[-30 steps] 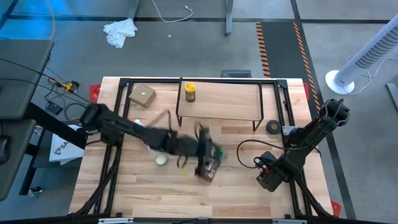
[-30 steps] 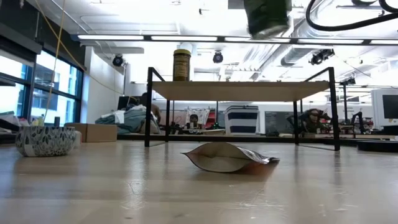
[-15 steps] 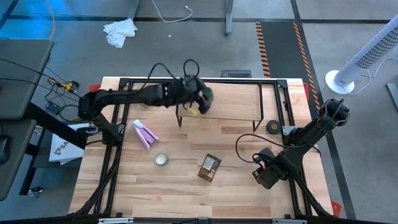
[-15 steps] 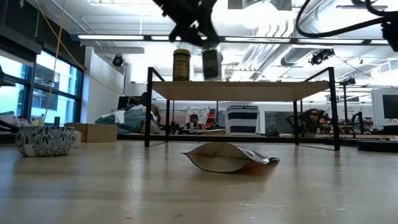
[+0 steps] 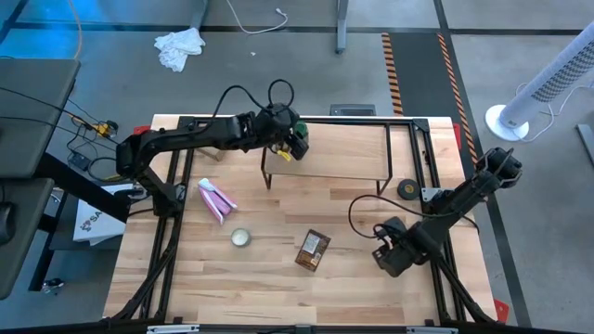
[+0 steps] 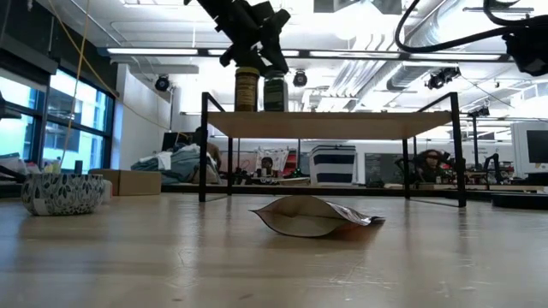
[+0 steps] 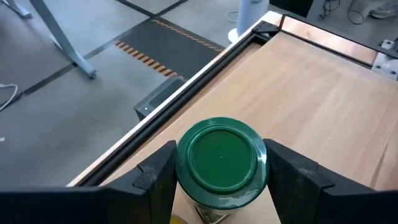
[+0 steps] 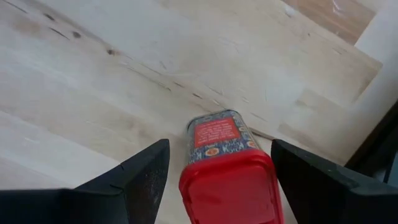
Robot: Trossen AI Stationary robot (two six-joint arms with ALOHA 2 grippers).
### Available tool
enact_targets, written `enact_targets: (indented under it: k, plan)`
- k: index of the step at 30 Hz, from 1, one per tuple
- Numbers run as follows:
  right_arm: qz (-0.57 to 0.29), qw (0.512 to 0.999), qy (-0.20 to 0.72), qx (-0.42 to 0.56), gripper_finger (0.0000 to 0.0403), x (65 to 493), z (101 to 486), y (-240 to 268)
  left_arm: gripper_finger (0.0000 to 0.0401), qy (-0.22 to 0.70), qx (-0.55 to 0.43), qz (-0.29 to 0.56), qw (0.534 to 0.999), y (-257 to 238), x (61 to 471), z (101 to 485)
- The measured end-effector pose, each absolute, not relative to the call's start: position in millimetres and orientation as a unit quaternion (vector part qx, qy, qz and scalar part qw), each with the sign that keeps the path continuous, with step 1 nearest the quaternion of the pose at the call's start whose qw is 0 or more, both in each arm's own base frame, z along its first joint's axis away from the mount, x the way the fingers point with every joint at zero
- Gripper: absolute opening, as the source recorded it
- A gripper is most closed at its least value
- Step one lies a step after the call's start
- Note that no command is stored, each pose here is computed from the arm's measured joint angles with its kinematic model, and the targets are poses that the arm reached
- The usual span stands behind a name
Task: Shelf spices
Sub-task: Put the green spice bottle on the shelf, then put the red spice can on the shelf
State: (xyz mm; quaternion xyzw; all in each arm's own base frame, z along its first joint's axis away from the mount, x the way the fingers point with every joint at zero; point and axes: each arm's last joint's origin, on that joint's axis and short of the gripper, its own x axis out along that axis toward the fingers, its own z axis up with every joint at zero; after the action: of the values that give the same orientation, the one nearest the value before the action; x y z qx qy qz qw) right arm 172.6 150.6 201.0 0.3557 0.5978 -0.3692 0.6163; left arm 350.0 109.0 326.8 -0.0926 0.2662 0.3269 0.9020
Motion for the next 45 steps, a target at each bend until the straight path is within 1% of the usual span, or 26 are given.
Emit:
enact_targets:
  k: [1,2,6,9,12,15,23,27,32,36,41,45]
  plan:
    - [-0.369,0.617,0.598,0.355,0.0277,173.2,201.0,149.9,0.0198,0.267,-0.094,0.326,0.902,109.0,350.0,326.7]
    - [-0.368,0.617,0.599,0.354,0.0277,174.0,201.0,149.1,0.0212,0.267,-0.095,0.324,0.903,108.9,350.0,326.6]
    - [-0.370,0.616,0.597,0.356,0.0277,176.8,201.0,145.7,0.0285,0.266,-0.104,0.321,0.903,108.2,350.2,326.5]
    - [-0.374,0.614,0.595,0.359,0.0277,178.5,201.0,143.5,0.0305,0.261,-0.123,0.313,0.905,107.7,349.8,327.6]
    - [-0.375,0.613,0.595,0.360,0.0277,179.0,201.0,142.9,0.0309,0.258,-0.128,0.306,0.907,107.2,350.3,329.5]
    - [-0.374,0.612,0.596,0.361,0.0277,178.8,201.0,143.2,0.0311,0.252,-0.132,0.292,0.913,104.8,352.6,339.3]
    - [-0.368,0.615,0.603,0.352,0.0277,178.4,201.0,142.9,0.0313,0.191,-0.073,0.262,0.943,93.0,353.8,400.3]
    - [-0.368,0.614,0.603,0.351,0.0277,178.3,201.0,142.9,0.0313,0.182,-0.048,0.251,0.949,81.3,352.6,416.5]
    - [-0.362,0.612,0.609,0.351,0.0277,177.1,202.7,142.4,0.0313,0.175,-0.052,0.221,0.958,65.8,353.4,426.7]
    - [-0.335,0.616,0.613,0.363,0.0277,171.6,214.4,138.7,0.0311,0.178,-0.042,0.180,0.967,44.1,355.5,428.3]
    - [-0.344,0.586,0.639,0.360,0.0277,155.5,224.2,135.0,0.0310,0.178,-0.035,0.174,0.968,28.5,356.6,428.4]
    - [-0.298,0.613,0.628,0.375,0.0277,155.6,225.6,147.2,0.0310,0.191,-0.043,0.163,0.967,18.0,356.2,425.7]
